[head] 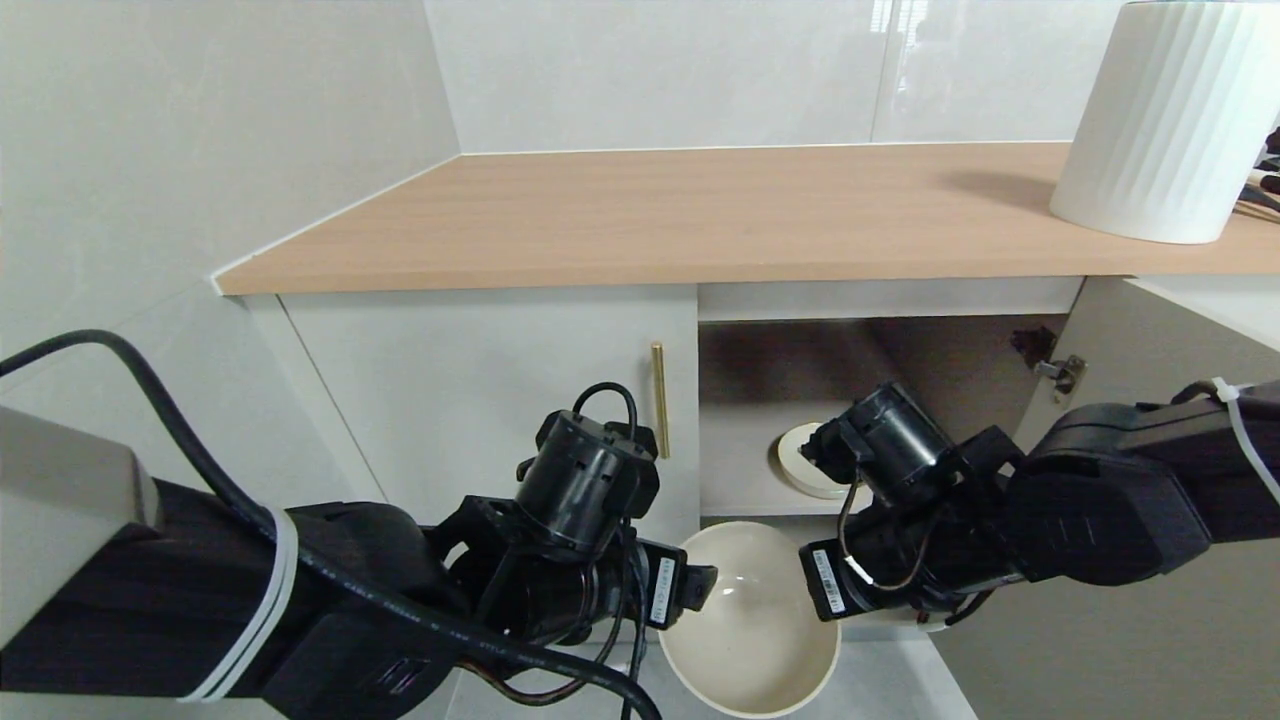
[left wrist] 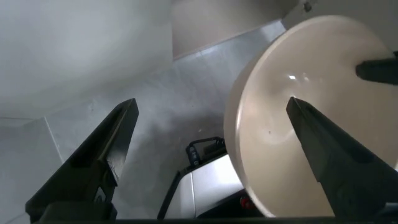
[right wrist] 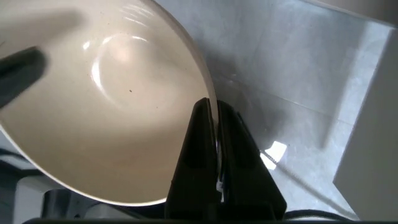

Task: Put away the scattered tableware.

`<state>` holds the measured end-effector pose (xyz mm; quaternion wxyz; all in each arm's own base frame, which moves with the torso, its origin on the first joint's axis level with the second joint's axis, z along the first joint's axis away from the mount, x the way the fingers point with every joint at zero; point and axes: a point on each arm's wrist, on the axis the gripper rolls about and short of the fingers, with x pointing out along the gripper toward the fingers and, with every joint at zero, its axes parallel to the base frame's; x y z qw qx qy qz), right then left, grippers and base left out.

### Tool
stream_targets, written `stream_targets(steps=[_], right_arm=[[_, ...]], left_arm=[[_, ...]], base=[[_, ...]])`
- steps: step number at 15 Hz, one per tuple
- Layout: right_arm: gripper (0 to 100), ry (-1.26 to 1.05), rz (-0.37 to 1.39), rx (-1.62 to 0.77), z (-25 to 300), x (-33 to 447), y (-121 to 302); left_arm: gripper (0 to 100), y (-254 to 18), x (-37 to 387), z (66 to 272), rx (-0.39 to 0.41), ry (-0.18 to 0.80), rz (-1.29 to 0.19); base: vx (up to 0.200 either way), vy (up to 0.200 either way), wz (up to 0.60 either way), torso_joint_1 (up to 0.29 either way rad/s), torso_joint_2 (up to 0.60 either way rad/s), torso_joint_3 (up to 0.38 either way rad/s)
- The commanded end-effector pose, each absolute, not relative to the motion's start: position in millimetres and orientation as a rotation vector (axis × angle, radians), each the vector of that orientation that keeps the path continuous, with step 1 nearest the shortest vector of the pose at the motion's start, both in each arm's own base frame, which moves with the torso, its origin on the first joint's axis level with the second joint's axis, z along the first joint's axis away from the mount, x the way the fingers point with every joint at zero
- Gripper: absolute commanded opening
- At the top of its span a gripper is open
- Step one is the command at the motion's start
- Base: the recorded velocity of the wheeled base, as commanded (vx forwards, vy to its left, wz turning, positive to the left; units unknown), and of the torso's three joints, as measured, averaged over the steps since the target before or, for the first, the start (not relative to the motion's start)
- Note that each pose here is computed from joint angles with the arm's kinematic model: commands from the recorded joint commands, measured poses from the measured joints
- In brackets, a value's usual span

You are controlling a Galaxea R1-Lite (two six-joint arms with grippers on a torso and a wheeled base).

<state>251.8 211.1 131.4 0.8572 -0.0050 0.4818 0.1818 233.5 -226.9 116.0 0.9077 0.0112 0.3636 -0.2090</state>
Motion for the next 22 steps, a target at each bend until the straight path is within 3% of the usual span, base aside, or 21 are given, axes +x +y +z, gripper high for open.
stream_targets(steps=[1, 7, 15, 22], right_arm=[[0, 0.967, 0.319, 0.003, 107.4, 266.0, 206.3], [0, 0.621, 0.166, 0.188, 76.4, 329.4, 161.5], [0, 0.530, -0.009, 0.266, 77.8, 378.0, 121.7], [0, 0.524, -0.116, 0.309, 55.0, 409.8, 109.3]], left_arm=[[100, -225.9, 233.5, 118.2, 0.018, 0.745, -0.431], [100, -225.3, 233.1, 120.2, 0.015, 0.738, -0.427], [100, -224.7, 232.6, 122.2, 0.012, 0.732, -0.426], [100, -223.9, 232.5, 124.3, 0.008, 0.725, -0.426]], base=[[0.000, 0.000, 0.00, 0.000, 0.00, 0.000], [0.000, 0.000, 0.00, 0.000, 0.00, 0.000], [0.000, 0.000, 0.00, 0.000, 0.00, 0.000], [0.000, 0.000, 0.00, 0.000, 0.00, 0.000]])
